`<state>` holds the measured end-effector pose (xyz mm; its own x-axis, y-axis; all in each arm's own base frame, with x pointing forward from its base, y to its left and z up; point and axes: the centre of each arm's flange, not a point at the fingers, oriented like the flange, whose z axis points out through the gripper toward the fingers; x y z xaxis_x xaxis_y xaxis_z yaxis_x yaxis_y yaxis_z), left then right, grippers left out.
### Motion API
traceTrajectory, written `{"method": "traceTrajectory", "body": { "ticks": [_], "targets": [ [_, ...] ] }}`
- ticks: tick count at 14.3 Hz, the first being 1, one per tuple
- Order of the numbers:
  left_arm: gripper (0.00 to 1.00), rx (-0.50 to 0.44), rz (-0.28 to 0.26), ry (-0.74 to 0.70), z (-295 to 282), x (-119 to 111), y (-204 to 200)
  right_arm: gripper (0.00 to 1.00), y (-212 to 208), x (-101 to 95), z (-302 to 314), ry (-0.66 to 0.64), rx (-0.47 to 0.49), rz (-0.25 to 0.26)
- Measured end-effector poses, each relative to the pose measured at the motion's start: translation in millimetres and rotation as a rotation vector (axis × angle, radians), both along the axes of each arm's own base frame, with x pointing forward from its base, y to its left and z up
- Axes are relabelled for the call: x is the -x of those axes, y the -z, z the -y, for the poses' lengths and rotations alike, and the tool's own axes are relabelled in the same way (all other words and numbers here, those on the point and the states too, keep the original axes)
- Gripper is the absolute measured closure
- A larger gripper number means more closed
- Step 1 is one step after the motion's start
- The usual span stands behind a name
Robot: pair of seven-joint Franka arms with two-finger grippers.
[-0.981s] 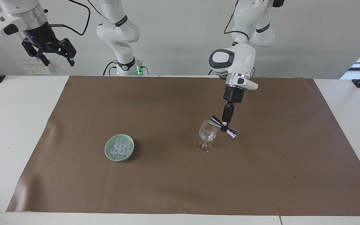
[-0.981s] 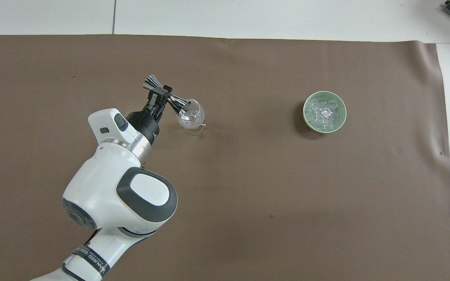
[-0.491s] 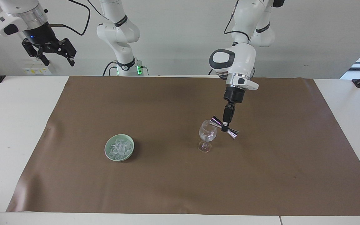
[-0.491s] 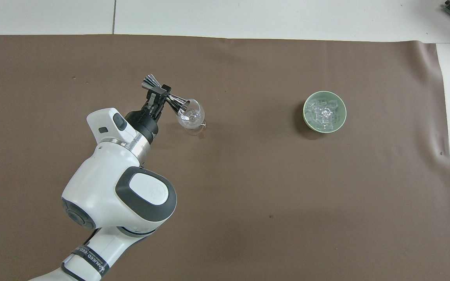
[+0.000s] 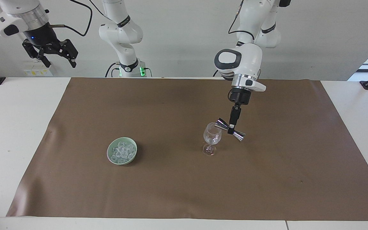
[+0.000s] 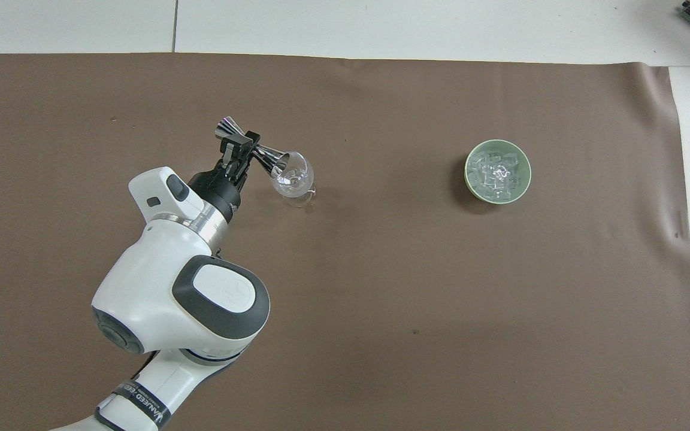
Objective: Pour wine and add ice with both arms
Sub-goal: 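Tilt the silver cup upright and move it away from the glass with the left gripper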
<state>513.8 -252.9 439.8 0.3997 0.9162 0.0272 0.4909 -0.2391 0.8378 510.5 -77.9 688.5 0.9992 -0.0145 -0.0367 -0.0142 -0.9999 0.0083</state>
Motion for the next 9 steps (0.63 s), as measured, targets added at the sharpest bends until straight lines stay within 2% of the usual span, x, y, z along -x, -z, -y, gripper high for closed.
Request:
{"method": "traceTrajectory", "body": {
  "ticks": [9],
  "targets": [
    [0.78, 0.153, -0.042, -0.104, -34.3, -7.6, -14.4, 0.00, 0.0, 0.0, 0.0, 0.000, 0.000, 0.000]
  ]
}}
